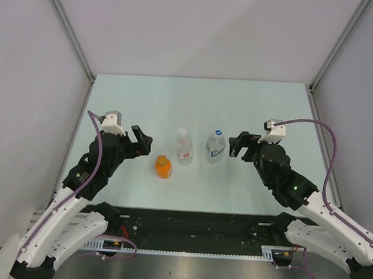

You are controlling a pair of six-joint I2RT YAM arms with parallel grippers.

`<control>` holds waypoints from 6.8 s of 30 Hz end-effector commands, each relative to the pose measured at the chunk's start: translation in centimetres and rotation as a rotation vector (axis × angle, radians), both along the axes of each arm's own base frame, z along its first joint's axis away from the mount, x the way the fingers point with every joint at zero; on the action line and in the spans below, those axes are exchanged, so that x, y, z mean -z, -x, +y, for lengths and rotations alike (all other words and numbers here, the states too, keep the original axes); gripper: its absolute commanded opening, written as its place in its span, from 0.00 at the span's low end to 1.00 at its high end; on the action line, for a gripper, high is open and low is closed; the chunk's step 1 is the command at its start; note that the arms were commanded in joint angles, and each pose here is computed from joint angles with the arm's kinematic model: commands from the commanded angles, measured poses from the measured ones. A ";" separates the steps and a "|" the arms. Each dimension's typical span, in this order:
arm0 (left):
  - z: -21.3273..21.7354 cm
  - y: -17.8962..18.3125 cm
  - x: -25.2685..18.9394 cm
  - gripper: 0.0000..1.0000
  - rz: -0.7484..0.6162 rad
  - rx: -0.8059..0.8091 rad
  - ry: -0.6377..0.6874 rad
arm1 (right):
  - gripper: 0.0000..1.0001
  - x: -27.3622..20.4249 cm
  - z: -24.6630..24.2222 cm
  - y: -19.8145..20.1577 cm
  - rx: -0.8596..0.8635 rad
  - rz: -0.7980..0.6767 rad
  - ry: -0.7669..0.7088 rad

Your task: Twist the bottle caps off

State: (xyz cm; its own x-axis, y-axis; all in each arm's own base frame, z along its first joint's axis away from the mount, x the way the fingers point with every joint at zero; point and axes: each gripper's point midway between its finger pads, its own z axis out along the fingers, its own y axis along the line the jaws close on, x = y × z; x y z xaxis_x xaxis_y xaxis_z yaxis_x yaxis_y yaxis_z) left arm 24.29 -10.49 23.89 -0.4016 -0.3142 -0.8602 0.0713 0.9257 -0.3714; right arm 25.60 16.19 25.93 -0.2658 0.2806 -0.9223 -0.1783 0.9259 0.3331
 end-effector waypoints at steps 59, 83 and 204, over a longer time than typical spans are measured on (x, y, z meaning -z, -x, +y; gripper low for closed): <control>-7.7 3.8 -16.9 1.00 -0.536 0.542 0.162 | 0.00 -6.6 2.2 0.4 -0.151 -0.065 -0.165; -20.9 8.4 -14.5 1.00 -0.472 1.058 -0.009 | 0.00 -17.9 5.3 8.9 -0.677 -0.182 -0.487; -23.0 3.9 -8.9 0.00 -0.584 0.636 -0.344 | 0.61 -16.0 7.4 4.1 -0.352 -0.115 -0.395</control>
State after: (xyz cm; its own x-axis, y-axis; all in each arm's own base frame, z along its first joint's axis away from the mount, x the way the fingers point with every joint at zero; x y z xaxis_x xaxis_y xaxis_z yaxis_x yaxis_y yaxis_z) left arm 20.78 -33.59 30.95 0.0894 0.1719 -0.9811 0.6886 0.7010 0.1856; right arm 21.00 24.26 39.16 -0.3955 0.4694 -0.7895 -0.4944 0.6156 0.6137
